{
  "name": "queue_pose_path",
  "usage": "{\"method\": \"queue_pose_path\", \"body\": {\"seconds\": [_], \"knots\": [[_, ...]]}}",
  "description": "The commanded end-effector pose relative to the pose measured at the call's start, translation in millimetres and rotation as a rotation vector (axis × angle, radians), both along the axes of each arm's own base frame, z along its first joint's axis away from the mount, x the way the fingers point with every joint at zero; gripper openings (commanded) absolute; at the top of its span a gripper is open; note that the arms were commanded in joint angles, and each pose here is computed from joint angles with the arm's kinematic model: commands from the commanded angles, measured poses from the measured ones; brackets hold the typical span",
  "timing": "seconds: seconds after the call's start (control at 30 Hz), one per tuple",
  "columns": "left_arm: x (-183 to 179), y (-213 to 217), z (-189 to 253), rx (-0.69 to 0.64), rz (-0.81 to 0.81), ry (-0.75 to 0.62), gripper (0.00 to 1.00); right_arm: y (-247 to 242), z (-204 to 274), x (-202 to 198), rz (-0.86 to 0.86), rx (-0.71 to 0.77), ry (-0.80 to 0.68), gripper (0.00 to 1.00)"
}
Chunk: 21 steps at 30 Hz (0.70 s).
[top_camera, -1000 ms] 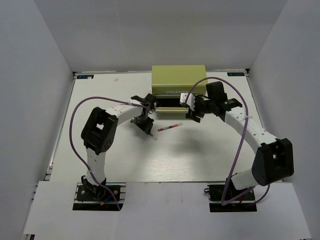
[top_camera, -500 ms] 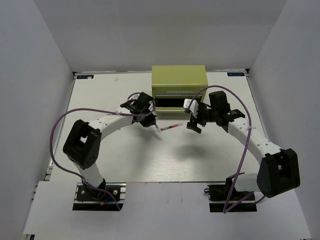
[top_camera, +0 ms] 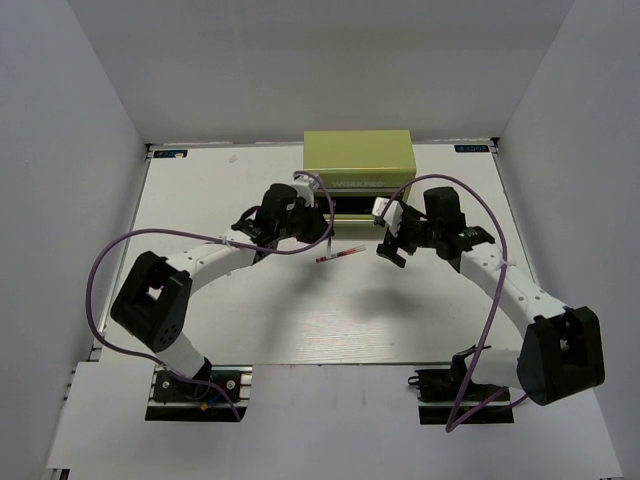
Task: Sort the stationery into containers
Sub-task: Pick up the pen from the center of the board, then place the pen in the storage box.
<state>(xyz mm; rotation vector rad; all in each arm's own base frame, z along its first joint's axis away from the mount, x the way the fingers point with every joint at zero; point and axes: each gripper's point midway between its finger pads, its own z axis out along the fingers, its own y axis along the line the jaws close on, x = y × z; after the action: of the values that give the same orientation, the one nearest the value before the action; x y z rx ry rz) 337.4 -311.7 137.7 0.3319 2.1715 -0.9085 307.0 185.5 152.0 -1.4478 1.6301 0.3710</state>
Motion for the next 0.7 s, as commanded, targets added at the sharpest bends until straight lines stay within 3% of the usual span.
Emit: {"method": "queue_pose_path", "body": {"seconds": [0.0,0.1,0.33,0.67], "knots": [[10,-8,44,0.111,-0.225,-0.296,0.00,-1,10,6,-0.037,0.029,-0.034,0.90],[25,-8,56,0.229,-0.318,-0.442,0.00,-3,4,2,-0.044,0.036,-0.012,0.90],[49,-16,46,0.385,-0.474,-0.621,0.00,-13,3,-1,-0.089,0.043,-0.011,0.90],[96,-21,40,0.514,-0.402,-0.750,0.00,-20,1,-9,-0.099,0.054,-0.016,0.90]]}}
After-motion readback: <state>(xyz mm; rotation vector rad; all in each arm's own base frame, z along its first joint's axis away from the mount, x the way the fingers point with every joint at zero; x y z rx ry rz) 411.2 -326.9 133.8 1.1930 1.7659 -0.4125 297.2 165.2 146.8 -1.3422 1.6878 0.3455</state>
